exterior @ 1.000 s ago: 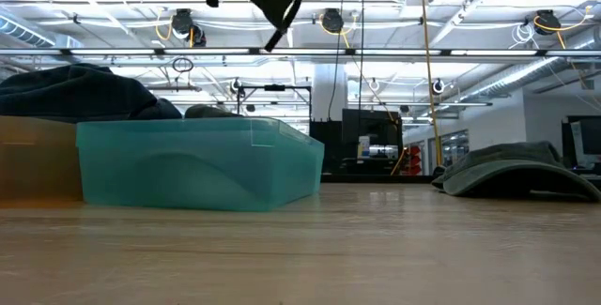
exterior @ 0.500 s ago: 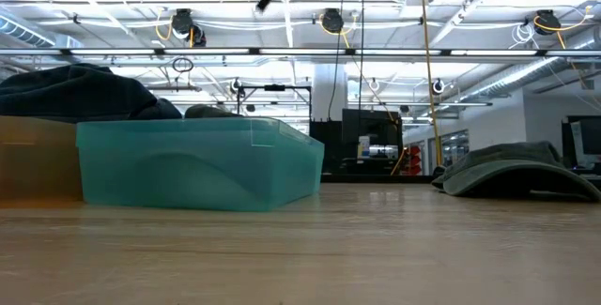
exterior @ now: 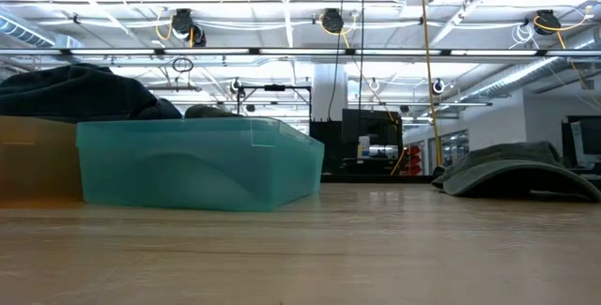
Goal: Pick & Place hat
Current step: Put the bottom black cap into the green bin
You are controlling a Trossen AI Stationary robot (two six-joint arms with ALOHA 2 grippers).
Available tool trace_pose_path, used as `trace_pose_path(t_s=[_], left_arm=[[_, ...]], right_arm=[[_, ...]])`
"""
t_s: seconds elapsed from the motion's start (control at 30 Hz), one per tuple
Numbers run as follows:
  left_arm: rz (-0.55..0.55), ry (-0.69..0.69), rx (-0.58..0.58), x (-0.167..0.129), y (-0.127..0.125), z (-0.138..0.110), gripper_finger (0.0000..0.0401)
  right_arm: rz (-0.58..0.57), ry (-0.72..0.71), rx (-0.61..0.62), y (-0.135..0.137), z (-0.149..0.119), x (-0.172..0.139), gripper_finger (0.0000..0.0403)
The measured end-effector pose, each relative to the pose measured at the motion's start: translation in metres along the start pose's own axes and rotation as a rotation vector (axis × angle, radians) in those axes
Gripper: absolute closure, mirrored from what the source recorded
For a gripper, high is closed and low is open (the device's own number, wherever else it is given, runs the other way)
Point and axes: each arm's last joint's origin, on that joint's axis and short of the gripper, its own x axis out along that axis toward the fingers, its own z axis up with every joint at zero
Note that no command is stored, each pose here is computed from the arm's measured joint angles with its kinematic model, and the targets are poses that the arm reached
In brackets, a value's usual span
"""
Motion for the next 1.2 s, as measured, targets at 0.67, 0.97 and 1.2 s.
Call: trace_pose_path(t_s=[0.67, 0.97, 1.2], left_arm=[[0.134, 0.3, -0.082, -0.005, -0.006, 0.012, 0.0384], [0.251, 0.481, 0.176, 0.005, -0.007, 0.011, 0.0385], [0.304, 0.614, 0.445, 0.021, -0.011, 0.001, 0.0385]], right_arm=[[-0.058, -0.021, -0.036, 0.0, 0.01, -0.007, 0.0247], [-0.065, 0.005, -0.033, 0.0, 0.008, -0.007, 0.0247], [-0.076, 0.041, -0.032, -0.001, 0.004, -0.007, 0.0247]])
